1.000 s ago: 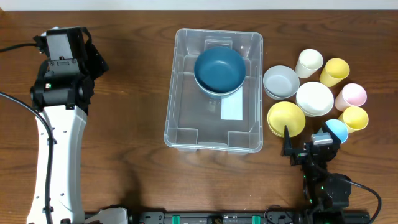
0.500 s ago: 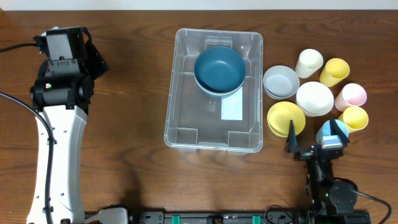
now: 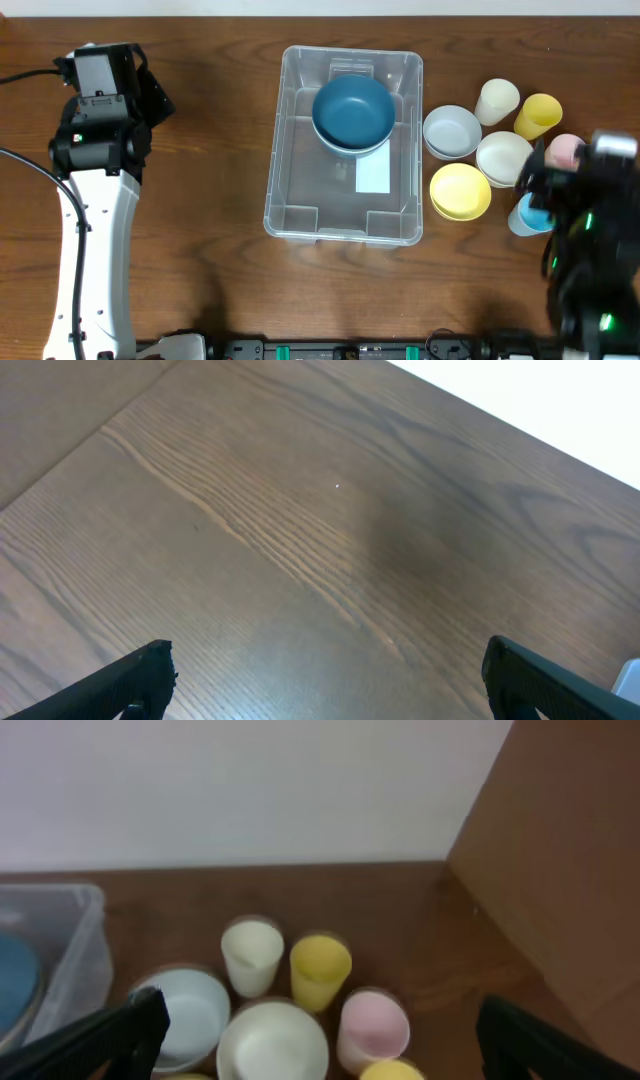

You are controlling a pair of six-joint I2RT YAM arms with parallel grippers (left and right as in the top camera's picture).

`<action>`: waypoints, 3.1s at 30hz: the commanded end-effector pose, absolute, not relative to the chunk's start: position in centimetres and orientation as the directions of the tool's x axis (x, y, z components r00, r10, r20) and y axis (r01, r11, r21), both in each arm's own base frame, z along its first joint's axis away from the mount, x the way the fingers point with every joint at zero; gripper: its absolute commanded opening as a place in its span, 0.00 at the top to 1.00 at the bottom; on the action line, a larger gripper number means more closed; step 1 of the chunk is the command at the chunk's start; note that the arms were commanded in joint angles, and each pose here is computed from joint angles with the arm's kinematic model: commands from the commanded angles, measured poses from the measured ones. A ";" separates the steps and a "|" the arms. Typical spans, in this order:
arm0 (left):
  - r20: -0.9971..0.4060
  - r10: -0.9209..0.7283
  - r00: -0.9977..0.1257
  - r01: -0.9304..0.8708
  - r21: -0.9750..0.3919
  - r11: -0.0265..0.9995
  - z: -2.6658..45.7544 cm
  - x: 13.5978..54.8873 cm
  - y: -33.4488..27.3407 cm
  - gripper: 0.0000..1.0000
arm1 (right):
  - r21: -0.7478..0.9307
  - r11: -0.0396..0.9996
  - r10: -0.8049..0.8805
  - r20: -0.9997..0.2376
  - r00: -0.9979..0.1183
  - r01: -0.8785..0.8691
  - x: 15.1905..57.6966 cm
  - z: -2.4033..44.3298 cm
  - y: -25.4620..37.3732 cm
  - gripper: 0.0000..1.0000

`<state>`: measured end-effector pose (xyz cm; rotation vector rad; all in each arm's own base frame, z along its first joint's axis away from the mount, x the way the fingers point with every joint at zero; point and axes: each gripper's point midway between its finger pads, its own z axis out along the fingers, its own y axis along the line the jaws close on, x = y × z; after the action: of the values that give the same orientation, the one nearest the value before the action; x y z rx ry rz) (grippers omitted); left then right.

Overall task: Pack container
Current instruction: 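Reach the right gripper to the yellow cup and grasp its rim, then lift the yellow cup and carry it to the container's front-left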

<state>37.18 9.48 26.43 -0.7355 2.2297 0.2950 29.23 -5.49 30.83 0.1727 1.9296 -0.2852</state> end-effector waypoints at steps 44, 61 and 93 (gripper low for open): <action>-0.741 -0.406 -0.535 -0.600 -0.006 0.800 27.2 37.0 10.0 0.02 | 0.012 0.978 0.145 -0.759 -0.634 0.210 41.7 25.4 -17.8 0.05; -0.741 -0.405 -0.535 -0.599 -0.005 0.801 27.2 37.0 10.0 0.02 | 0.086 0.989 0.146 -0.536 -0.832 0.118 45.0 16.1 -19.1 0.20; -0.741 -0.405 -0.535 -0.599 -0.005 0.801 27.2 37.0 10.0 0.02 | 0.114 0.989 0.131 -0.438 -0.889 0.089 47.3 8.3 -18.5 0.99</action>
<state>37.19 9.48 26.44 -0.7356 2.2288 0.2951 46.32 -17.79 6.43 0.1308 2.7096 0.1832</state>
